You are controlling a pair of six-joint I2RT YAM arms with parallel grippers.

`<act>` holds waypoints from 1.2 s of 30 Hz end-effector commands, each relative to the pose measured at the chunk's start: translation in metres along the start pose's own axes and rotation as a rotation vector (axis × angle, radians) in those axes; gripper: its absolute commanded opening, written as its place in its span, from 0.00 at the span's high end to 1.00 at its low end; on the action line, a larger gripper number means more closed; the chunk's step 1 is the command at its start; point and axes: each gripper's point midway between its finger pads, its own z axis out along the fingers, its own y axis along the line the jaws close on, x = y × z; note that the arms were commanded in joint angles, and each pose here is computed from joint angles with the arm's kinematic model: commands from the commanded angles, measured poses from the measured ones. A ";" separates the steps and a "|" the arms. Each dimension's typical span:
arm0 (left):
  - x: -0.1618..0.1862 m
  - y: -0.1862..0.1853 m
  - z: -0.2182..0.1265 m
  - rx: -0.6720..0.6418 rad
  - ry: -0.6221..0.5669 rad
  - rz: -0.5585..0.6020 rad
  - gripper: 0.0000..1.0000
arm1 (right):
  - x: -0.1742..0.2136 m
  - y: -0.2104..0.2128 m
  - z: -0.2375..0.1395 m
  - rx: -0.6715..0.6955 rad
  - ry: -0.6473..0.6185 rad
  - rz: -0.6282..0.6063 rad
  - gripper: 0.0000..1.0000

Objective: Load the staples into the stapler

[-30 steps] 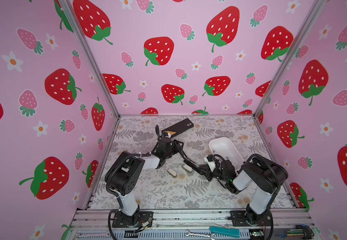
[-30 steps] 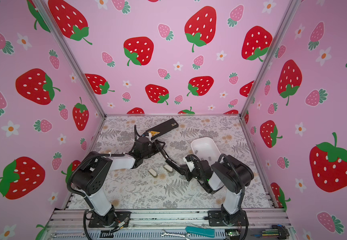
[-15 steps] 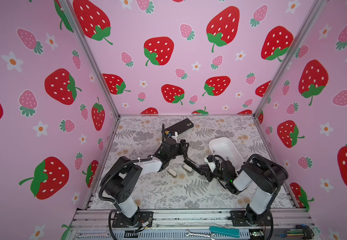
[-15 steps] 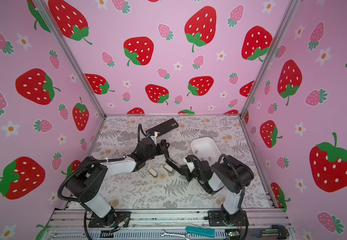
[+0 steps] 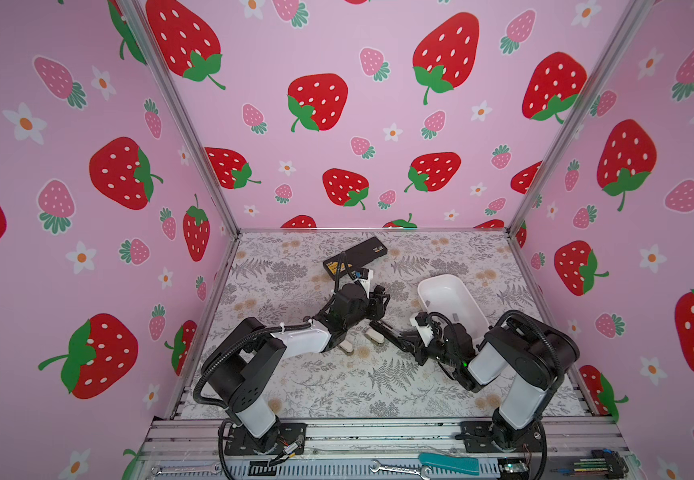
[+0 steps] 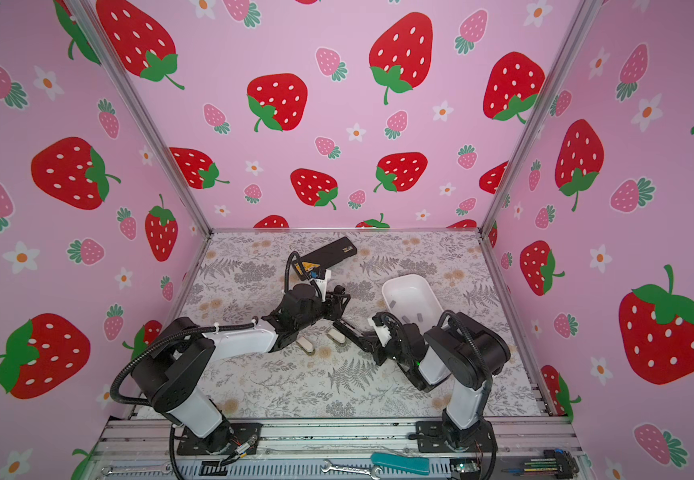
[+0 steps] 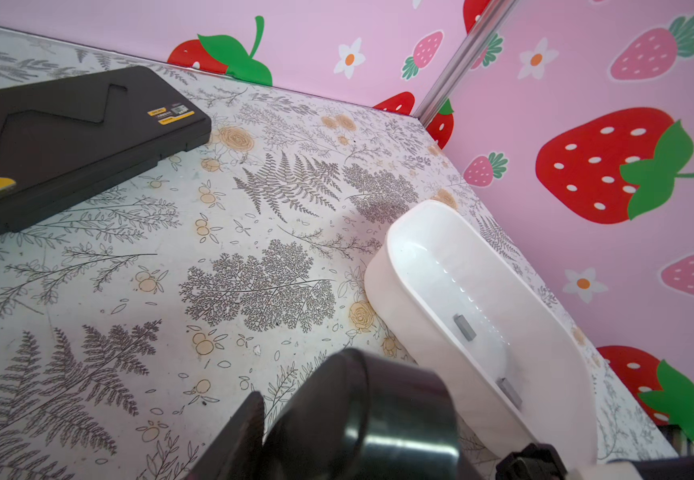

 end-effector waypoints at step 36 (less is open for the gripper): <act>0.039 -0.038 0.005 0.072 -0.046 0.417 0.26 | -0.011 0.003 -0.010 0.015 -0.053 -0.041 0.98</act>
